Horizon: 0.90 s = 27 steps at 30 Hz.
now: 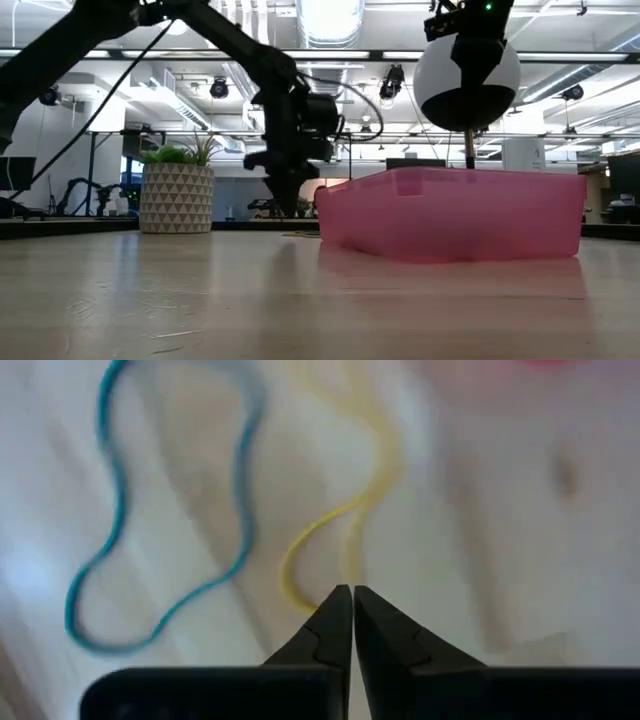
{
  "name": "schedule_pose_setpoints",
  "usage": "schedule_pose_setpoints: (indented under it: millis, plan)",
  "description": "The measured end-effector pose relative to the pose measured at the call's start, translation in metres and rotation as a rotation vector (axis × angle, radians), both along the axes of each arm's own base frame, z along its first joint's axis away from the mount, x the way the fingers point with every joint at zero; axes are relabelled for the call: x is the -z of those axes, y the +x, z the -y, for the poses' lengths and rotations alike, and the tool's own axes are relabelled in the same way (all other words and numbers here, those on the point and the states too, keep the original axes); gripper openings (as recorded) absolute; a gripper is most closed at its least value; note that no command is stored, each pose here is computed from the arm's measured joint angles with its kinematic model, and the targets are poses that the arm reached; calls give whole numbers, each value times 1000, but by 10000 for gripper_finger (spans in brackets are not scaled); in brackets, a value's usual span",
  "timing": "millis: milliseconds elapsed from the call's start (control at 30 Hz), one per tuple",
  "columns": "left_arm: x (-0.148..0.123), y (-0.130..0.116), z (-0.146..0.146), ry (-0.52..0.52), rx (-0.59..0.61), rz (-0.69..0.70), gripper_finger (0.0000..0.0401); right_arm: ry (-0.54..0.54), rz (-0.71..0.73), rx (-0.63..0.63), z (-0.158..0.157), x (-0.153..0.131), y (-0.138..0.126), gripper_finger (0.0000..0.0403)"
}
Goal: Pick and place rubber bands into bin
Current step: Put the yellow rubber band into the pink bin
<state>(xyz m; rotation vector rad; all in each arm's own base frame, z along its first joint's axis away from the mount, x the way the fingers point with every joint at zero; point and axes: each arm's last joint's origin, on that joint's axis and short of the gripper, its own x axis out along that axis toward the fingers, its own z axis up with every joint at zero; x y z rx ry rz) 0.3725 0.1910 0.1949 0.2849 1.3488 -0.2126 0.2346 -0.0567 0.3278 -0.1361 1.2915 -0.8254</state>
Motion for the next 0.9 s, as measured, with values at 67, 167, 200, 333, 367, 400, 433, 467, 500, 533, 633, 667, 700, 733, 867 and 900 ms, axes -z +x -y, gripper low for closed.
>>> schedule_pose_setpoints:
  millis: [67,167,200,333,367,400,433,467,500,533,633,667,700,733,867,900]
  plan:
    - [2,-4,-12,1,-85,12,0,1,11,14,0,0,0,194]
    - [-1,-5,-33,43,-230,85,0,3,19,24,0,0,0,194]
    - [-3,-6,-38,44,-275,103,0,3,19,24,0,0,0,194]
    - [-6,-12,-44,4,-401,92,17,5,21,26,0,0,0,194]
    - [-5,-13,-42,-22,-414,68,25,5,21,27,0,0,0,194]
    - [-4,-15,-38,-51,-417,42,35,5,21,27,0,0,0,194]
    - [-2,-16,-34,-83,-418,26,45,5,21,26,0,0,0,194]
    - [0,-15,-30,-119,-406,15,57,5,21,27,0,0,0,194]
    - [3,-15,-25,-145,-381,9,68,5,21,26,0,0,0,194]
    - [6,-14,-20,-155,-342,2,81,5,21,26,0,0,0,194]
    - [16,-10,-9,-117,-287,-10,115,5,21,27,0,0,0,194]
    - [19,-8,-8,-82,-288,-2,125,5,23,28,0,0,0,194]
    - [22,-7,-7,-48,-297,-2,135,5,25,31,0,0,0,194]
    - [25,-7,-7,-20,-310,-19,143,6,28,35,0,0,0,194]
    - [25,-7,-11,4,-356,-19,161,6,41,51,-1,0,0,194]
    - [23,-6,-12,3,-369,-9,161,7,44,54,-1,0,0,194]
